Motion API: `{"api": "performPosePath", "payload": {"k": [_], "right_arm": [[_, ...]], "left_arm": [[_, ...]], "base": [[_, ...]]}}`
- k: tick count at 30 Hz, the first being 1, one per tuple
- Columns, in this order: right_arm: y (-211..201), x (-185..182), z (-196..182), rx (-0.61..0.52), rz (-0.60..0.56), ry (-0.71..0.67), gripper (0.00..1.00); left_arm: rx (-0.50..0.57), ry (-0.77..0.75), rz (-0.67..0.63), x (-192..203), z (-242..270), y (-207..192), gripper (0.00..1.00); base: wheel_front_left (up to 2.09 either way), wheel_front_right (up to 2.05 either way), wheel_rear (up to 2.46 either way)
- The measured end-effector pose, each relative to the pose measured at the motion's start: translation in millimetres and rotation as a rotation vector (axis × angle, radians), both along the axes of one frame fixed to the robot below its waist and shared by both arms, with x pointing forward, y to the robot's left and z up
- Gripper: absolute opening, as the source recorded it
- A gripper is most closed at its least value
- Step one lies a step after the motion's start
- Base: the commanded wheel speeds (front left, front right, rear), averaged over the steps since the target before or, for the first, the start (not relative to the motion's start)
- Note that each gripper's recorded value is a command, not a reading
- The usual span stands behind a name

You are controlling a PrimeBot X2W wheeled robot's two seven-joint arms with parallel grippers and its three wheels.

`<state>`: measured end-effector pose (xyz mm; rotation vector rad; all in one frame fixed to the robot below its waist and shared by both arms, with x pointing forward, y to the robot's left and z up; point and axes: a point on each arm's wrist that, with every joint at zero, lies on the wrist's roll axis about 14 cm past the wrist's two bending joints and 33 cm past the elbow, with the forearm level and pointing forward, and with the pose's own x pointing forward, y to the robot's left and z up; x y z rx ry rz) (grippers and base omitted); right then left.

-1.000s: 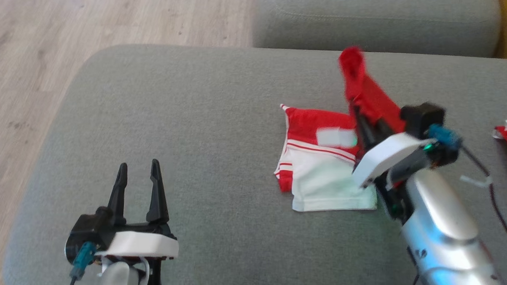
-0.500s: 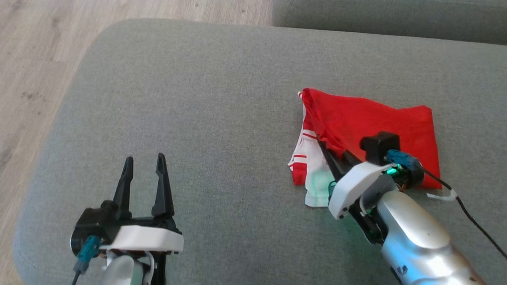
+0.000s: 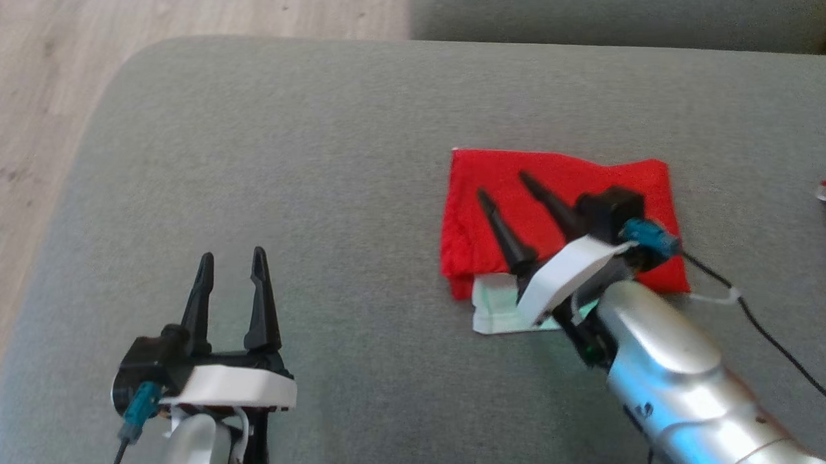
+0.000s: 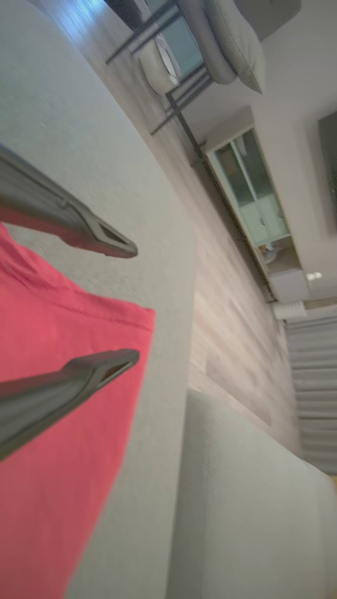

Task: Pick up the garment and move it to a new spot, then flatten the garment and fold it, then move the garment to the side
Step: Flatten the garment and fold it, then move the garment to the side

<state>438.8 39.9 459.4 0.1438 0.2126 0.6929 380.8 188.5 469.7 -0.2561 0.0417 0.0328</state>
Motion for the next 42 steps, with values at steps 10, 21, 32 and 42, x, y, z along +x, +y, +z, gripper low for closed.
{"api": "performPosePath", "payload": {"k": [10,21,32,42], "right_arm": [[-131.0,31.6,50.9,-0.042,-0.385,-0.231,1.00],[-209.2,-22.1,26.3,-0.096,-0.596,-0.205,1.00],[-210.0,-30.7,13.5,-0.089,-0.608,-0.167,1.00],[-181.6,8.5,-20.7,-0.110,-0.527,-0.022,1.00]], "left_arm": [[-0.003,-0.056,-0.105,23.1,15.5,-35.8,1.00],[0.005,-0.038,-0.175,32.0,9.2,-63.2,1.00],[0.014,-0.005,-0.187,30.2,-2.1,-68.3,1.00],[0.020,0.016,-0.153,39.0,-11.2,-54.5,1.00]], "base": [[0.00,0.00,0.00],[0.00,0.00,0.00],[0.00,0.00,0.00],[0.00,0.00,0.00]]}}
